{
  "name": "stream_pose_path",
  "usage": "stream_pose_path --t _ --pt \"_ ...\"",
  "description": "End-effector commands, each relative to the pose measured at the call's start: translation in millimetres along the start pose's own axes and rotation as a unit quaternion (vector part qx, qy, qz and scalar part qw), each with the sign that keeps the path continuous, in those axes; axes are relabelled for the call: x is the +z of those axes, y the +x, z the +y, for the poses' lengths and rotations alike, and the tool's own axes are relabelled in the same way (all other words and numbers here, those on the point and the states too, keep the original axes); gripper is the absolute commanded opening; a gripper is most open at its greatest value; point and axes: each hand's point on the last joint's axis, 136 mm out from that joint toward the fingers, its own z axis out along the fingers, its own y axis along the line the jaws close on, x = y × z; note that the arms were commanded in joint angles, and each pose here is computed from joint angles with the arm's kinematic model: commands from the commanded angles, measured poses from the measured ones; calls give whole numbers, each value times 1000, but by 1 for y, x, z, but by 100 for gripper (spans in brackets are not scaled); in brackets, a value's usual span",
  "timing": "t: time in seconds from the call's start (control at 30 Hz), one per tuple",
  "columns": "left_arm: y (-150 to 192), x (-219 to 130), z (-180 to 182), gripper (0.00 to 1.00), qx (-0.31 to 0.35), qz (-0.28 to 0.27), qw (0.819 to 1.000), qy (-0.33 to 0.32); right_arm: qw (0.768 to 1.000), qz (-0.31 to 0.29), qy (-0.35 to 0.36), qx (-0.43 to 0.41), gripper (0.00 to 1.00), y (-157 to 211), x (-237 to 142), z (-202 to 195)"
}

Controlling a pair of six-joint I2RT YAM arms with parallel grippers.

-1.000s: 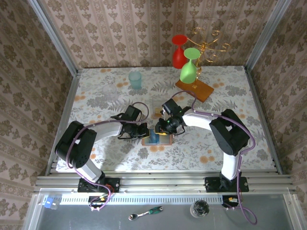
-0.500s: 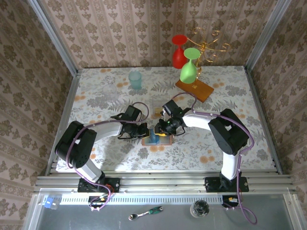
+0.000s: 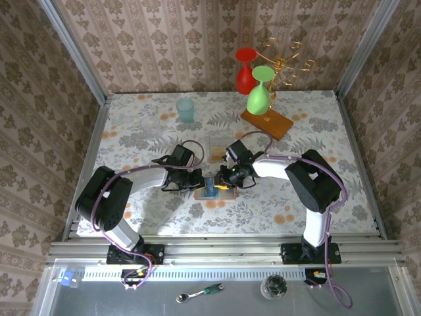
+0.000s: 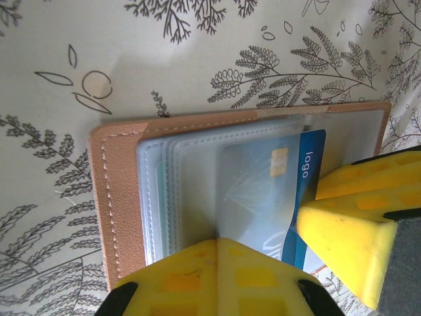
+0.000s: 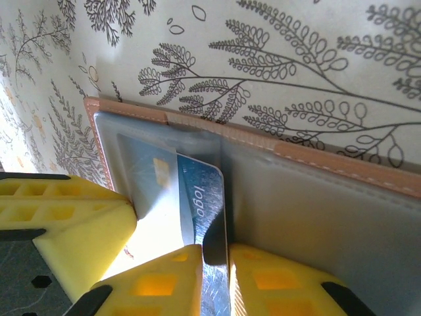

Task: Take the credit cards out of the card holder

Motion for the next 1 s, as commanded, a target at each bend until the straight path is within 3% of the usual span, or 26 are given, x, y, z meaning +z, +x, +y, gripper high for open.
stream_pose_path --t 0.0,0.97 --pt "8 4 13 0 -3 16 999 -27 1000 5 -22 4 19 4 -4 7" --pt "6 0 10 0 -1 12 1000 -24 1000 -25 14 -2 13 1 -38 -13"
